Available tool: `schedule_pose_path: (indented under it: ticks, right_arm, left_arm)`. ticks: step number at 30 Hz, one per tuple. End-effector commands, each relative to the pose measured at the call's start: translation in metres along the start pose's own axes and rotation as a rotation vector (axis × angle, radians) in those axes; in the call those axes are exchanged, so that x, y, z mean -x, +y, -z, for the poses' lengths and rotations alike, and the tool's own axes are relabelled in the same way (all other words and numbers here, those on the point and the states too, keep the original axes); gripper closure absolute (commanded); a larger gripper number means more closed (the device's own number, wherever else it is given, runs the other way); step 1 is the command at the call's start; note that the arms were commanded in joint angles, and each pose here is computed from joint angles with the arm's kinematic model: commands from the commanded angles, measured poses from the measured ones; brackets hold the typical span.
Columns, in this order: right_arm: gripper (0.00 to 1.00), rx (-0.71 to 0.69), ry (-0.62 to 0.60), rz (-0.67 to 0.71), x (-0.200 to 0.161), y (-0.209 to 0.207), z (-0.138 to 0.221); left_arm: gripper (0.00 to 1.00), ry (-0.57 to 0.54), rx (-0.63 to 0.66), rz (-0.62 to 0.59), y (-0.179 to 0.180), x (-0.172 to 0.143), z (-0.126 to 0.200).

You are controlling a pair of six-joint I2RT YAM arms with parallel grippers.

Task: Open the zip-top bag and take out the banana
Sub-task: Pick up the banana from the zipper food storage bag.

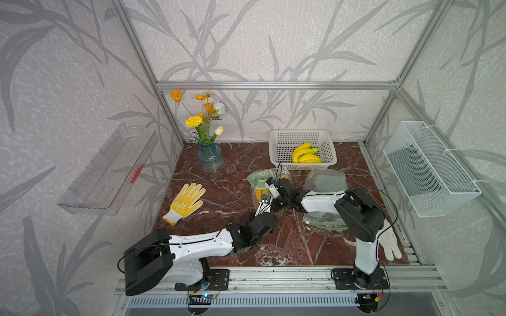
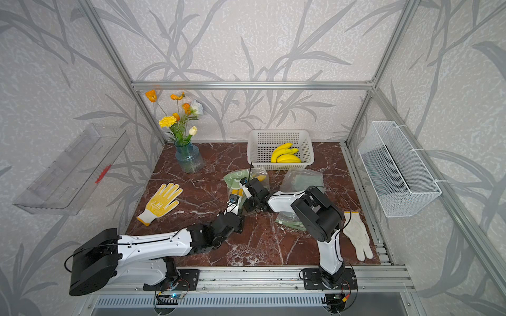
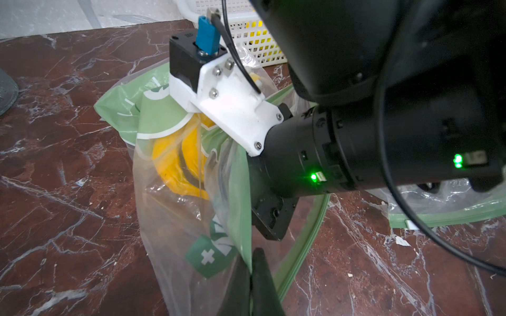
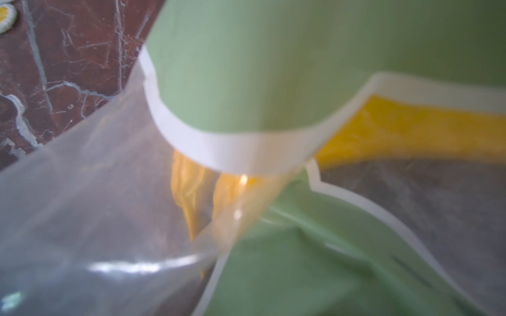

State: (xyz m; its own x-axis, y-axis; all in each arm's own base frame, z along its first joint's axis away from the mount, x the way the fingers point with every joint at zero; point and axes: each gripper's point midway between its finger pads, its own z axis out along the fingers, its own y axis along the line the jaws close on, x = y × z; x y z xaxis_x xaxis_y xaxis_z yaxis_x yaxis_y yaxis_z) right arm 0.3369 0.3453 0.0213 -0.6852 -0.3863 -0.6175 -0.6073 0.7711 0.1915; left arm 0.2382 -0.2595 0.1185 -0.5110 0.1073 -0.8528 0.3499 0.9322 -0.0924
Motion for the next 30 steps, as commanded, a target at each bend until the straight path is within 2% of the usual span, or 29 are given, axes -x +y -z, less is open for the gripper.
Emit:
schedule_pose_path:
  ticks: [1, 5, 10, 22, 30]
  right_arm:
    - [0.72, -0.078, 0.111, 0.019, -0.026, -0.015, -0.008]
    - [0.77, -0.075, 0.123, 0.01, -0.029, -0.015, -0.008]
    - [0.92, -0.032, 0.14, 0.001, -0.033, -0.007, -0.003]
    - [0.95, 0.228, 0.058, -0.144, -0.013, 0.019, 0.045]
    - [0.95, 0.296, 0.043, -0.181, -0.01, 0.023, 0.069]
  left_arm:
    - [1.0, -0.021, -0.017, 0.025, -0.003, 0.004, 0.003]
    - [1.0, -0.021, -0.013, 0.026, -0.001, 0.004, 0.004]
    - [0.99, -0.03, 0.006, 0.034, 0.005, 0.004, 0.006]
    - [0.99, 0.006, 0.087, 0.015, 0.019, -0.001, 0.002]
    - [0.99, 0.043, 0.107, -0.009, 0.018, -0.007, -0.004]
